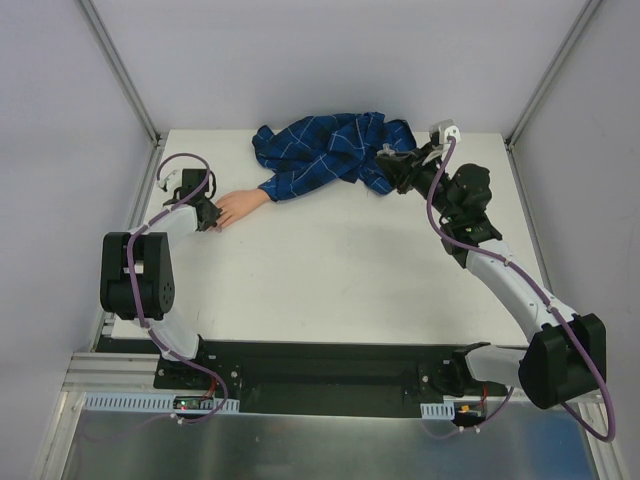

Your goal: Paint the nails

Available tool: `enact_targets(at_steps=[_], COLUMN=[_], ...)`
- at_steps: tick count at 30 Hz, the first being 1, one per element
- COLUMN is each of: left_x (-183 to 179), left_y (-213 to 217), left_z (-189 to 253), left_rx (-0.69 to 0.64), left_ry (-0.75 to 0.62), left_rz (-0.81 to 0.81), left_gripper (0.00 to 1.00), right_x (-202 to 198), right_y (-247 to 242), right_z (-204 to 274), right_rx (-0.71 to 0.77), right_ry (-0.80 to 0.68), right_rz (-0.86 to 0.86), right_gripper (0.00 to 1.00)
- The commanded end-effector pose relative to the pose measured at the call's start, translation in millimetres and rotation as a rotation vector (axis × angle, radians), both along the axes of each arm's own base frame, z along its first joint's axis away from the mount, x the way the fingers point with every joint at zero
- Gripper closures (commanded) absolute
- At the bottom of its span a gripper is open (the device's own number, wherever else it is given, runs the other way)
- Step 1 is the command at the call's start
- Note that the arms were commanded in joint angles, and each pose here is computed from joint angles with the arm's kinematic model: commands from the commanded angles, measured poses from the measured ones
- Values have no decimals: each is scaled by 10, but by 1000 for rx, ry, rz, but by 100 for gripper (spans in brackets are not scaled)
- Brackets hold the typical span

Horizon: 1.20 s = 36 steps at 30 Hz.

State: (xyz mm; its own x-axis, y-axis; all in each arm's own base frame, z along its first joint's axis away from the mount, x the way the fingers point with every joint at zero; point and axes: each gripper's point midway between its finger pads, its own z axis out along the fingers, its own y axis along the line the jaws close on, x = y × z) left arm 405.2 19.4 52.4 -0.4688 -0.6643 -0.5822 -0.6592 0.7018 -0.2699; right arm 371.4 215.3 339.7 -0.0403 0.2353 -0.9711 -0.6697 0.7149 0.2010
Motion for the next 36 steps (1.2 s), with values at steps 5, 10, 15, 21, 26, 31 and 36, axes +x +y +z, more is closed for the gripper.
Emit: enact_targets(at_steps=[5, 10, 15, 21, 26, 31, 36], left_x=[80, 129, 166, 168, 160, 160, 146], left_y=[99, 50, 18, 3, -36, -19, 34], left_z=[242, 248, 294, 289, 199, 194, 193], left_rx=[54, 35, 21, 18, -6, 3, 20], left_ry=[-51, -54, -77, -79, -61, -57, -55], left_rz=[22, 0, -18, -22, -25, -23, -10], left_gripper=[100, 100, 100, 100, 100, 100, 100], right_x=[-15, -15, -18, -11, -9, -11, -13], right_y=[5, 5, 10, 11, 9, 6, 8], right_z=[242, 235, 239, 230, 230, 229, 236], right_rx=[37, 36, 37, 35, 36, 36, 37], right_ry=[-86, -85, -86, -83, -83, -83, -84], right_rz=[18, 18, 19, 21, 19, 18, 20], right_gripper=[100, 100, 100, 100, 100, 100, 100])
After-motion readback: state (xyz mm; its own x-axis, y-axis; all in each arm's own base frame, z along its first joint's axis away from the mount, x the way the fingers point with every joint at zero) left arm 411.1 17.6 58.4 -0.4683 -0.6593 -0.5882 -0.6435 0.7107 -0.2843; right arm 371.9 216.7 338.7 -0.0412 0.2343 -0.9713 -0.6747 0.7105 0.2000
